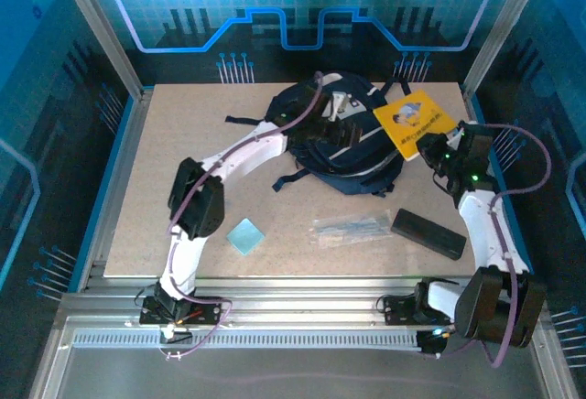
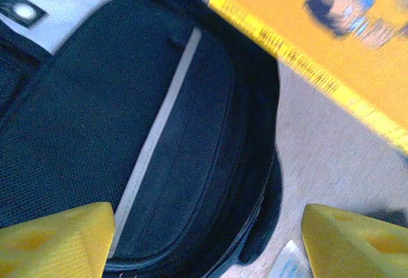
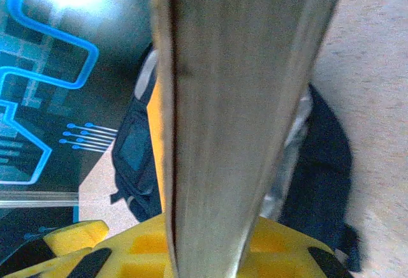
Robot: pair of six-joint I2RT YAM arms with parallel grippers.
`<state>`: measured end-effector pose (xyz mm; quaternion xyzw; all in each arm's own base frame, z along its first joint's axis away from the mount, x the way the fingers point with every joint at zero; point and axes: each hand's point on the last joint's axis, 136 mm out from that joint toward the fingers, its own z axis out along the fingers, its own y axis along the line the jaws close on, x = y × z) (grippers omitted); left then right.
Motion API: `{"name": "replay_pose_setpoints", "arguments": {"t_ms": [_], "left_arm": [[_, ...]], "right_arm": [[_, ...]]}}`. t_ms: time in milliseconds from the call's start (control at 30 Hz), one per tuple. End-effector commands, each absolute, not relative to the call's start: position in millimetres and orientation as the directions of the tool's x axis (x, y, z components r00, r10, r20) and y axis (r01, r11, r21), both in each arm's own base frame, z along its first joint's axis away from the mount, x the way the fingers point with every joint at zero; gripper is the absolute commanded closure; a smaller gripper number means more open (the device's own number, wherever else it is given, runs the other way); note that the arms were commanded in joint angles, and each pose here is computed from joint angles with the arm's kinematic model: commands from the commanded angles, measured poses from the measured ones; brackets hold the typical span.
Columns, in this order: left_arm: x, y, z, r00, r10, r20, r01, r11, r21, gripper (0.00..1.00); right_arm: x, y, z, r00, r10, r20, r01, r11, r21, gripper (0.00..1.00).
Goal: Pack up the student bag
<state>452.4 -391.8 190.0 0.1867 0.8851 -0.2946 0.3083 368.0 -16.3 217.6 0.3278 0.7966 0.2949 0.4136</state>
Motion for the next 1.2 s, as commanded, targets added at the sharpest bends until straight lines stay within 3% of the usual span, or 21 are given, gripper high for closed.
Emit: {"name": "replay_pose_setpoints", "arguments": {"t_ms": [0,167,433,733,767,900,967,1167], "left_arm": [[423.5,-390.6,145.4,-0.717,0.421,-0.556,0.623,0.745,-0.240,0.22],[418.7,-401.5,115.3,-0.671,0.520,-0.529,0.675,0.723,-0.147,0.22],[444.6,-397.3,69.4,-0.674,0.555,-0.488,0.647,0.762,-0.027,0.22],[435.6,-387.6,26.3,-0.694,0.607,-0.387,0.660,0.751,-0.006,0.17],[430.3,-386.3,21.3,-0.699,0.612,-0.370,0.664,0.748,-0.017,0.22],[423.3,-383.0,20.2,-0.710,0.597,-0.373,0.653,0.756,-0.035,0.65],[422.1,-386.4,34.7,-0.707,0.574,-0.415,0.650,0.758,-0.058,1.00],[432.3,-393.3,105.0,-0.742,0.379,-0.553,0.577,0.780,-0.240,1.00]], "right_arm": [[348.4,-26.7,217.7,-0.440,0.761,-0.477,0.265,0.618,0.740,1.00],[336.1,-38.2,211.3,-0.406,0.788,-0.462,0.294,0.591,0.751,1.00],[330.9,-36.2,218.5,-0.406,0.780,-0.476,0.273,0.600,0.752,1.00],[332.2,-35.9,216.5,-0.397,0.791,-0.466,0.270,0.586,0.764,1.00],[332.6,-35.9,215.4,-0.398,0.792,-0.464,0.272,0.584,0.765,1.00],[333.7,-36.2,212.2,-0.396,0.798,-0.455,0.277,0.576,0.769,1.00],[334.3,-36.9,211.0,-0.395,0.801,-0.450,0.282,0.572,0.771,1.00],[336.2,-42.5,215.9,-0.372,0.804,-0.465,0.293,0.577,0.762,1.00]]}}
